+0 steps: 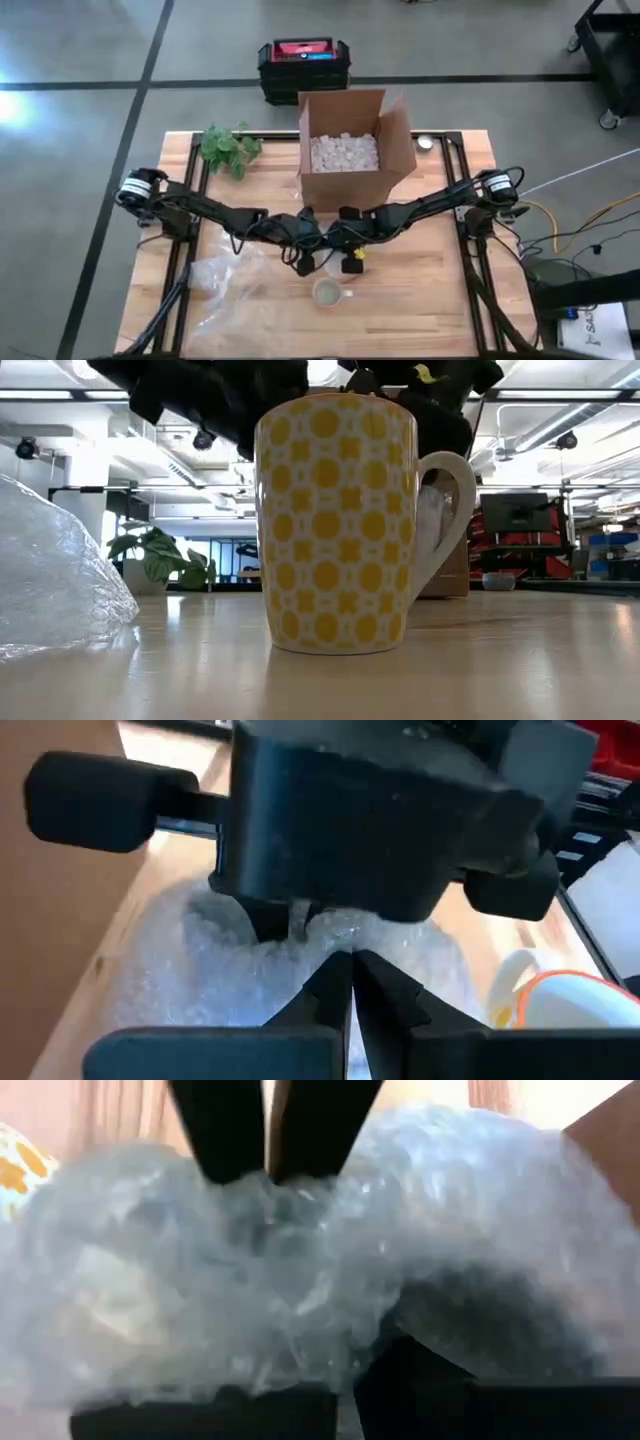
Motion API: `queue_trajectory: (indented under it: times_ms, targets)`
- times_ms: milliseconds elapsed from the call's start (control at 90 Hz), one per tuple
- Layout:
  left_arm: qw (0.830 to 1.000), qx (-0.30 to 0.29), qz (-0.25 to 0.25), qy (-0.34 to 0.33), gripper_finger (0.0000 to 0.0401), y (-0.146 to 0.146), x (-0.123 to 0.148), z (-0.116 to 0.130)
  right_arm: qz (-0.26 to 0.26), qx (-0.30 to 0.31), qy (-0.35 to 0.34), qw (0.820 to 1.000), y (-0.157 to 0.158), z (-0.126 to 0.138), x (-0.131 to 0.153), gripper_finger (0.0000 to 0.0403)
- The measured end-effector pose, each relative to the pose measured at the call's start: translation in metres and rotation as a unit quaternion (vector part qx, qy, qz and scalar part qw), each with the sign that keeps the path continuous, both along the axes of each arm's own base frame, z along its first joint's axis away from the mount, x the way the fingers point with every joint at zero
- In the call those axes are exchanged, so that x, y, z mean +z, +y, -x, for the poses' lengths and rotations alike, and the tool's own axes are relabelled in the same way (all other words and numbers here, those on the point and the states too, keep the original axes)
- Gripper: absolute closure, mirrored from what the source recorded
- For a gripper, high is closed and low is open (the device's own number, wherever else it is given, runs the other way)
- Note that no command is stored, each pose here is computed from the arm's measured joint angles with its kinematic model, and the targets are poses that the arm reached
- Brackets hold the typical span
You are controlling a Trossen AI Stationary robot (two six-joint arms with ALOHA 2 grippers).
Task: Wrap mug
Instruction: Wrap the purple mug with bubble wrap
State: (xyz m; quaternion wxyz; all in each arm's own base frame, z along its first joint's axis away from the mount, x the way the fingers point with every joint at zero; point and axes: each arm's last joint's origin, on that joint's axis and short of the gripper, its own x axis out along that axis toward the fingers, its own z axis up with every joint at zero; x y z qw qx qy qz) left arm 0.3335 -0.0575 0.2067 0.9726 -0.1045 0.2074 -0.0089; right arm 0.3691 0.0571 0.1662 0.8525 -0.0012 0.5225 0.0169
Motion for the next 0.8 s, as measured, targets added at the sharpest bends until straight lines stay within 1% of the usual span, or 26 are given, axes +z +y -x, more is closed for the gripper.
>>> queue_trajectory:
  times_ms: [111,222,389,456,578,667,733,800]
  targets:
    - [1.0,0.001,-0.001,-0.004,0.0401,0.001,-0.004,-0.003,-0.001,0.0,-0.006,1.0,0.0,-0.001,0.0,0.0401]
    - [1.0,-0.003,0.002,-0.006,0.0401,0.0,-0.016,-0.011,-0.002,0.001,-0.003,1.0,0.0,-0.001,0.0,0.0401]
    - [1.0,-0.007,0.002,0.014,0.0401,-0.003,-0.037,-0.018,0.0,0.005,0.001,1.0,0.0,0.0,0.001,0.0401]
    - [1.0,-0.007,0.0,0.023,0.0401,-0.002,-0.04,-0.018,0.002,0.004,0.002,1.0,0.0,-0.001,0.004,0.0401]
    - [0.999,-0.013,-0.002,0.041,0.0401,-0.002,-0.04,-0.014,0.007,0.005,0.01,1.0,0.0,-0.002,0.017,0.0401]
    - [0.997,-0.003,-0.012,0.08,0.0401,0.0,-0.048,-0.009,0.01,0.01,0.015,1.0,0.0,-0.001,0.033,0.0401]
    - [0.997,0.001,-0.013,0.075,0.0401,0.001,-0.045,-0.009,0.01,0.014,0.018,1.0,0.0,0.001,0.042,0.0401]
    - [0.997,0.005,-0.015,0.075,0.0401,0.001,-0.043,-0.009,0.009,0.015,0.006,1.0,0.0,0.0,0.049,0.0401]
